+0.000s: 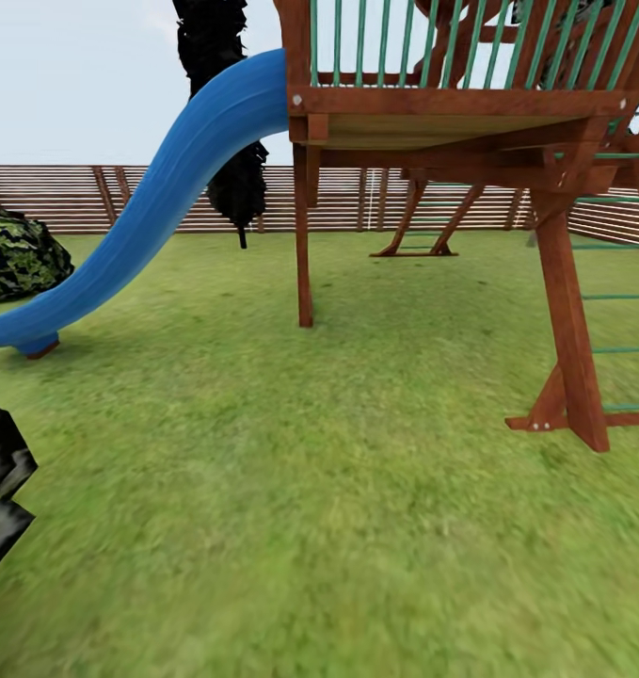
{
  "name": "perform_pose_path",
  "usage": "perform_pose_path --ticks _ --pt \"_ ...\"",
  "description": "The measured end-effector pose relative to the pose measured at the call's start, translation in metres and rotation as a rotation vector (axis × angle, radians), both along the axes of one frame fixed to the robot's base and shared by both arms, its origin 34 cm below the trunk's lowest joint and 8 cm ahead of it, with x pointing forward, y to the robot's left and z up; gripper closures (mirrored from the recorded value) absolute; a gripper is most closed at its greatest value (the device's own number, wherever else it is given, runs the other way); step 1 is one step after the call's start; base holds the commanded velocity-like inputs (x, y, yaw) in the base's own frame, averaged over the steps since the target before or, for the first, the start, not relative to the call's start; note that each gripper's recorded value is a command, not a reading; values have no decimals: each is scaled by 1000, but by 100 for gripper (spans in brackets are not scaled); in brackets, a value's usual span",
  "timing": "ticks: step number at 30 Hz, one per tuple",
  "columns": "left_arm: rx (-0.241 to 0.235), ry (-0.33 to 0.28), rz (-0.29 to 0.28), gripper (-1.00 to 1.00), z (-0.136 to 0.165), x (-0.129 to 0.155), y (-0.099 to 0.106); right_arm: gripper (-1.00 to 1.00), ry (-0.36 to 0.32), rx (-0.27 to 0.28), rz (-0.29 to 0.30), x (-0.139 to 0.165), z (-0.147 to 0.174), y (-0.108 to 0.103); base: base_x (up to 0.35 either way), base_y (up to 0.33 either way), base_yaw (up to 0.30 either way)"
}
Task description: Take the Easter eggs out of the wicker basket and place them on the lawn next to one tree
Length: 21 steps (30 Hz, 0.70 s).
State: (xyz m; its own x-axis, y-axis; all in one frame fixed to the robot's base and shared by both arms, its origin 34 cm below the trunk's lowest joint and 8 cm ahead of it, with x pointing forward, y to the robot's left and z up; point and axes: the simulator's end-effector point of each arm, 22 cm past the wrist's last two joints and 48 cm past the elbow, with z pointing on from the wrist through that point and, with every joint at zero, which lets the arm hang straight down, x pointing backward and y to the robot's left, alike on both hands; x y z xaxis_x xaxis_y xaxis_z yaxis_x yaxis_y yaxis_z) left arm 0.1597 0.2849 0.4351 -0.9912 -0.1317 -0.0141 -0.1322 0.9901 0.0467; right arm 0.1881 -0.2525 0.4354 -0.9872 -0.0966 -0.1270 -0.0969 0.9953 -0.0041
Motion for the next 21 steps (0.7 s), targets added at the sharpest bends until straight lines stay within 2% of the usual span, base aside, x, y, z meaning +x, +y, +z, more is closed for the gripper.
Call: perform_pose_path --ticks 10,21 --pt "0 0 0 -100 0 0 0 -100 -1 -1 0 0 0 -1 324 0 17" --pt "0 0 0 -100 0 0 0 -100 -1 0 -1 1 0 0 324 0 249"
